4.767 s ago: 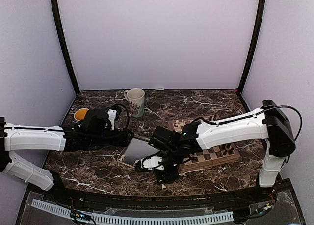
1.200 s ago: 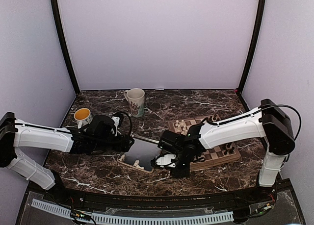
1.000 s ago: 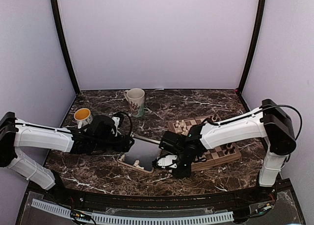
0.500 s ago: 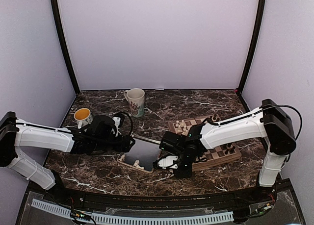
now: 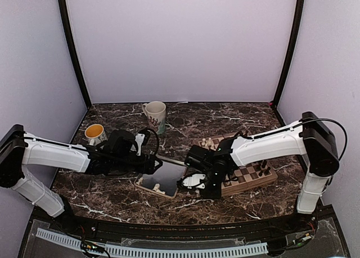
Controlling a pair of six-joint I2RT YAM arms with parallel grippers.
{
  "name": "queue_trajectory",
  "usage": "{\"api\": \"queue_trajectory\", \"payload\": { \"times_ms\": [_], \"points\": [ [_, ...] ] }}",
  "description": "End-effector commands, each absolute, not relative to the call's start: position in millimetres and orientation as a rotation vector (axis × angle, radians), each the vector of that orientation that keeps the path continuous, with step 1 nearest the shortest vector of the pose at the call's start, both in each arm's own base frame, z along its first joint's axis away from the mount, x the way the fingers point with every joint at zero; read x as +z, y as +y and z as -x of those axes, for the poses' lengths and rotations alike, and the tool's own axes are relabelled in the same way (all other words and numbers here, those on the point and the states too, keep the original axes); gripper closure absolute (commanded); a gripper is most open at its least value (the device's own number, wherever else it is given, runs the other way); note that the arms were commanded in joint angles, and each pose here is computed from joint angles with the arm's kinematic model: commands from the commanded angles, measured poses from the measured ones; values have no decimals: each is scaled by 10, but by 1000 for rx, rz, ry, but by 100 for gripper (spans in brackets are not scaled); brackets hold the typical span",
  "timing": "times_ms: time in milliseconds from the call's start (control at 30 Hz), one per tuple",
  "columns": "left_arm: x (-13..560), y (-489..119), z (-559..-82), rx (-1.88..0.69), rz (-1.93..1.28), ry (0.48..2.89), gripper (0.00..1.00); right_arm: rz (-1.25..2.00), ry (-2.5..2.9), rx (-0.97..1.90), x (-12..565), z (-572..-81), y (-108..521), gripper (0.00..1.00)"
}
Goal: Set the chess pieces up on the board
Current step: Pick up the bishop from the corner of the board, then pass from the right arm to the left
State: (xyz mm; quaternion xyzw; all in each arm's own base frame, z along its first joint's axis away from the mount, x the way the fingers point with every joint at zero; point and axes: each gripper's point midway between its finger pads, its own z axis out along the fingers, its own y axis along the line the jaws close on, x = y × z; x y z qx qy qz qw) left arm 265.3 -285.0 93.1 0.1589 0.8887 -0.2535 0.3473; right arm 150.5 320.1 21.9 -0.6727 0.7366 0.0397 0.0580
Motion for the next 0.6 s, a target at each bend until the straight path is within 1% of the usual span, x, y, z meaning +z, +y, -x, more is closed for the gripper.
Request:
{"api": "queue_trajectory", "payload": {
  "times_ms": [0,100,200,333,433,567],
  "points": [
    [1140,-3162,-2612,-877,-412,2283,26,1998,2143,188,555,-1587,3344,93],
    [1220,-3324,-2561,-1039,-403,2274,29,1950,2082,220,758,-1667,3470,93],
    [1293,-3479,-2484,-1255,-393,2259,35,1895,2041,258,947,-1762,3577,93],
    [1440,-3649,-2400,-1518,-385,2189,40,1836,2017,299,1111,-1882,3676,93],
    [1448,-3734,-2333,-1646,-380,2178,42,1804,2026,321,1157,-1952,3719,93],
    [1421,-3797,-2294,-1748,-362,2172,45,1750,2029,374,1239,-2034,3778,92]
  ]
}}
